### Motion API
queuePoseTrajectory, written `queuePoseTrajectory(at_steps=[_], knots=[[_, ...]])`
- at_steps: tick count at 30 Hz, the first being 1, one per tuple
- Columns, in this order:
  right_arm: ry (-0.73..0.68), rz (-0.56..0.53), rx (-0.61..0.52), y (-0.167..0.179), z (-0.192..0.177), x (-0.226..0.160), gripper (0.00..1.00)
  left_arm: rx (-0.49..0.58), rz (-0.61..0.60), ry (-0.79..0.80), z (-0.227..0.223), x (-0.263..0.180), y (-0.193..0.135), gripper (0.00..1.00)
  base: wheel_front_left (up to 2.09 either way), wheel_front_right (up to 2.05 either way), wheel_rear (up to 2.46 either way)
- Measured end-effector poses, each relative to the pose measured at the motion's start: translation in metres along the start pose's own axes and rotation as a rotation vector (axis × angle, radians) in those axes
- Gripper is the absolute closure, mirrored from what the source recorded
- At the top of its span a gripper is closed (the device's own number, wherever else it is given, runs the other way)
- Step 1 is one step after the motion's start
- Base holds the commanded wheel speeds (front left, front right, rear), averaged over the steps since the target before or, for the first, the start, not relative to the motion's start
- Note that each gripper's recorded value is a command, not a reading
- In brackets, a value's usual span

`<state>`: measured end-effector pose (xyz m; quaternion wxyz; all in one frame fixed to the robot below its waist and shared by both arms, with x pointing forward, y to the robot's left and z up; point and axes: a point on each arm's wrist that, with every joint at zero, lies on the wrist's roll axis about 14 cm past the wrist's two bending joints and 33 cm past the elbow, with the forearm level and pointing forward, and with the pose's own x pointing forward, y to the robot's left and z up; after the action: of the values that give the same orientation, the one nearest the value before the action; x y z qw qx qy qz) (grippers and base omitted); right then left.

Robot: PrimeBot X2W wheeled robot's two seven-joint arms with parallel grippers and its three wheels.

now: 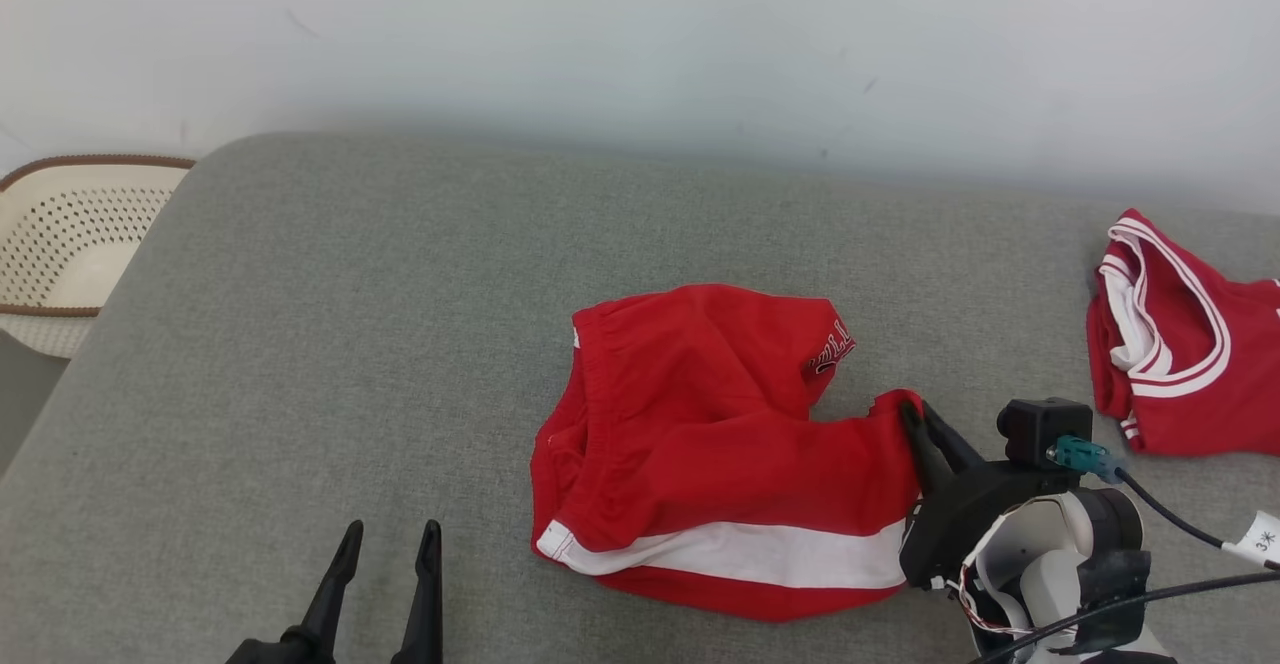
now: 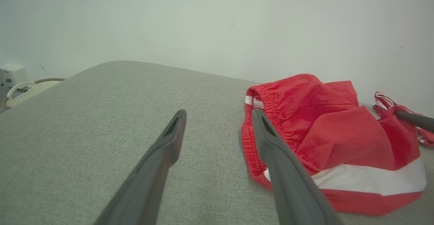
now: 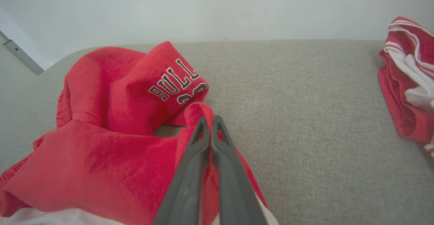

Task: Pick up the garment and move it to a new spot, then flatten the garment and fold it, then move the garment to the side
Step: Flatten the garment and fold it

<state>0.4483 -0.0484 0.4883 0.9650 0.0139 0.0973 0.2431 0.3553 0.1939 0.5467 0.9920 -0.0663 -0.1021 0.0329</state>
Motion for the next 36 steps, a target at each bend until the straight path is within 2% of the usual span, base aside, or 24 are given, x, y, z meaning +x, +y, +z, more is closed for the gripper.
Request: queuePoseTrajectory(at_steps=[15, 29, 36], knots=[[-0.251, -0.062, -0.063, -0.023, 0.041, -0.033, 0.00, -0.002, -0.006, -0.017, 0.004, 0.003, -0.005, 0.00, 0.00, 0.00, 0.00], [-0.352, -0.168, -0.047, -0.042, 0.046, -0.093, 0.00, 0.001, -0.017, -0.019, 0.005, -0.002, -0.009, 0.00, 0.00, 0.00, 0.00], [-0.342, -0.194, -0.015, -0.036, 0.036, -0.114, 0.00, 0.013, -0.028, -0.019, 0.006, -0.006, -0.009, 0.00, 0.00, 0.00, 0.00]])
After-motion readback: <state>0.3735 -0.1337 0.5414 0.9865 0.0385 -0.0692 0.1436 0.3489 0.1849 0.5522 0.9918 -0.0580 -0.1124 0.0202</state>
